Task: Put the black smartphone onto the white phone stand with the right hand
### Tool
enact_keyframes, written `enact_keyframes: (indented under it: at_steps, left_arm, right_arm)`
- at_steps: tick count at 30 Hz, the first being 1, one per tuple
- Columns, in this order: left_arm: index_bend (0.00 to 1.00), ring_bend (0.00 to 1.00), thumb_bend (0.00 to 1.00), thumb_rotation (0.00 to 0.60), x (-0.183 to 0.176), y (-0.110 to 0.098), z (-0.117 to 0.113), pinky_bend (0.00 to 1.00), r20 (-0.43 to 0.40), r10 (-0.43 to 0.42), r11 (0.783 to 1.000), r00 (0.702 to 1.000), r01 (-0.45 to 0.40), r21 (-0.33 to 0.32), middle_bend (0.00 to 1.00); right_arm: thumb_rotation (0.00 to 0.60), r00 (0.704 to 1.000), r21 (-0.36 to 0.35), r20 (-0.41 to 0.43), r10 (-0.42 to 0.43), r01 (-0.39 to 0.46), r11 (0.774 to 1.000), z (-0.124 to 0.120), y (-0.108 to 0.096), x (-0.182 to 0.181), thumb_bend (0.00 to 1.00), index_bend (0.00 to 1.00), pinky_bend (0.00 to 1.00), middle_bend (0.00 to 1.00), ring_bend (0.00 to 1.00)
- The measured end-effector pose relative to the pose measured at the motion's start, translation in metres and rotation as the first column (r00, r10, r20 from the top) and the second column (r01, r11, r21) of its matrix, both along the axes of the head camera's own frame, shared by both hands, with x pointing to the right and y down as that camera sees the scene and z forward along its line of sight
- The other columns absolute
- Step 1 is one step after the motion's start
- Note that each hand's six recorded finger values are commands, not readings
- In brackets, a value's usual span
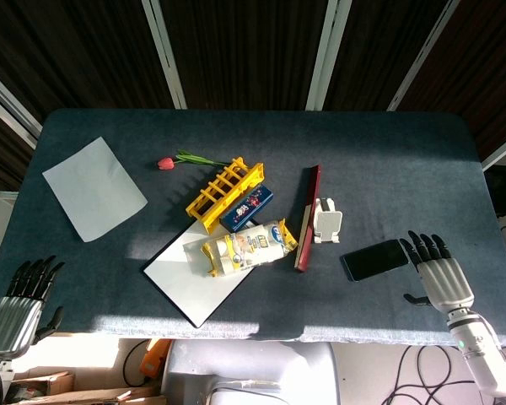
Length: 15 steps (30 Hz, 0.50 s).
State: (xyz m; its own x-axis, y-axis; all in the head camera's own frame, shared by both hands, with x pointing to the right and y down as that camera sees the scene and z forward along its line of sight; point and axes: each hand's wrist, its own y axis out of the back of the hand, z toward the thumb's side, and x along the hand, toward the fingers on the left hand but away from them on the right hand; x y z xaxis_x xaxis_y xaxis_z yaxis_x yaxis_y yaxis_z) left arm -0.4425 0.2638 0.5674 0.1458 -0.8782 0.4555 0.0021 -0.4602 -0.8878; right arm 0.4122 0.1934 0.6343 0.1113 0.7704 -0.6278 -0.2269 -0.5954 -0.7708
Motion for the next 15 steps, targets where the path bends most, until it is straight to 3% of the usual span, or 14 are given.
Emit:
enact_keyframes:
  at_steps: [3,8,15]
  left_arm:
    - [0.0,0.0,0.4,0.6,0.0,0.0,0.003,0.0,0.006,-0.002,1.0,1.0,0.002,-0.008,0.0]
    - [0.0,0.0,0.4,0.6,0.003,-0.001,0.009,0.0,0.015,0.001,1.0,1.0,0.0,-0.024,0.0]
    - [0.0,0.0,0.4,0.6,0.005,-0.002,0.013,0.0,0.023,0.003,0.999,1.0,-0.002,-0.04,0.0]
  right_arm:
    - [0.6,0.999,-0.06,0.017,-0.027,0.028,0.998,0.016,-0.008,-0.004,0.25,0.03,0.0,0.04,0.0]
    - [0.6,0.996,-0.166,0.022,-0.081,0.084,0.982,0.05,-0.028,0.0,0.32,0.22,0.0,0.18,0.0]
    - [0.6,0.988,-0.215,0.042,-0.15,0.156,0.964,0.083,-0.059,-0.01,0.34,0.27,0.0,0.18,0.01]
